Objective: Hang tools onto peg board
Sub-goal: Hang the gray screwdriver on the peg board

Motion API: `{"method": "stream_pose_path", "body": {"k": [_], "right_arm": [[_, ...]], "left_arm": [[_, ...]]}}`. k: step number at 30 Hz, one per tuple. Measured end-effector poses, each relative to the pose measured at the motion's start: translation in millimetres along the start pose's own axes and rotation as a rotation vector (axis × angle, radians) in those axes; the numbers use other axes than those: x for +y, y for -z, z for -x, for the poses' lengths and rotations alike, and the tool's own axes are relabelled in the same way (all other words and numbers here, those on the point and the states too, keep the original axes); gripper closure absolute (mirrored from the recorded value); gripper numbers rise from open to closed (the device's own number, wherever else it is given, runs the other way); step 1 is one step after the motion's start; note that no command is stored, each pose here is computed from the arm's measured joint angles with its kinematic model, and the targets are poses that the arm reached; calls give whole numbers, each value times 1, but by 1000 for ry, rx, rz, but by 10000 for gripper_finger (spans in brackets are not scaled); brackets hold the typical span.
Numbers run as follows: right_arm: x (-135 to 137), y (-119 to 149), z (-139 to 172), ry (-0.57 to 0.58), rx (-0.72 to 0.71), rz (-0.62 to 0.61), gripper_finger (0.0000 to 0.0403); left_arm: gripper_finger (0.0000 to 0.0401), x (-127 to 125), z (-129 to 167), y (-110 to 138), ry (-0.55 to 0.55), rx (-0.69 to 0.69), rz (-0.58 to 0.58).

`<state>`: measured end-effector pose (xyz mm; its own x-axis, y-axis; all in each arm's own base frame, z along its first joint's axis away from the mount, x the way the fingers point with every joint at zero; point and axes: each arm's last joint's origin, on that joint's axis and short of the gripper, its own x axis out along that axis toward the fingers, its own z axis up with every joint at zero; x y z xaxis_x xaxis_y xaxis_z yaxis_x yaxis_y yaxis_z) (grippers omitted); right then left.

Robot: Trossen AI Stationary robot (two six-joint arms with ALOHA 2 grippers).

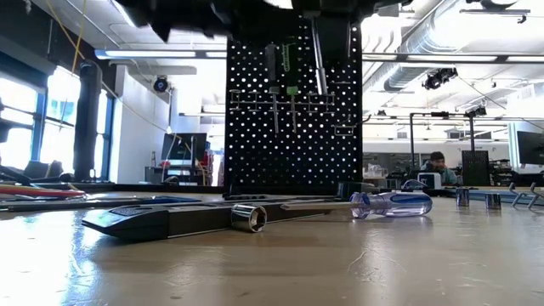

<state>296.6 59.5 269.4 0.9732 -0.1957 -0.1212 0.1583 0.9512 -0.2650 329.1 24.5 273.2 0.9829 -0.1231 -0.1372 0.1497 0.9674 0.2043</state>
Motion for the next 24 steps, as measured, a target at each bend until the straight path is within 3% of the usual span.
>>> {"method": "stream_pose_path", "body": {"k": [6, 19, 24], "right_arm": [[-1, 1, -1, -19, 4, -5, 329], [-3, 0, -2, -23, -15, -40, 329], [-4, 0, -2, 1, -3, -33, 329]], "left_arm": [[199, -3, 20, -38, -2, -210, -40], [201, -12, 10, -36, 44, -245, -33], [201, -11, 14, -33, 18, -172, -22]]}}
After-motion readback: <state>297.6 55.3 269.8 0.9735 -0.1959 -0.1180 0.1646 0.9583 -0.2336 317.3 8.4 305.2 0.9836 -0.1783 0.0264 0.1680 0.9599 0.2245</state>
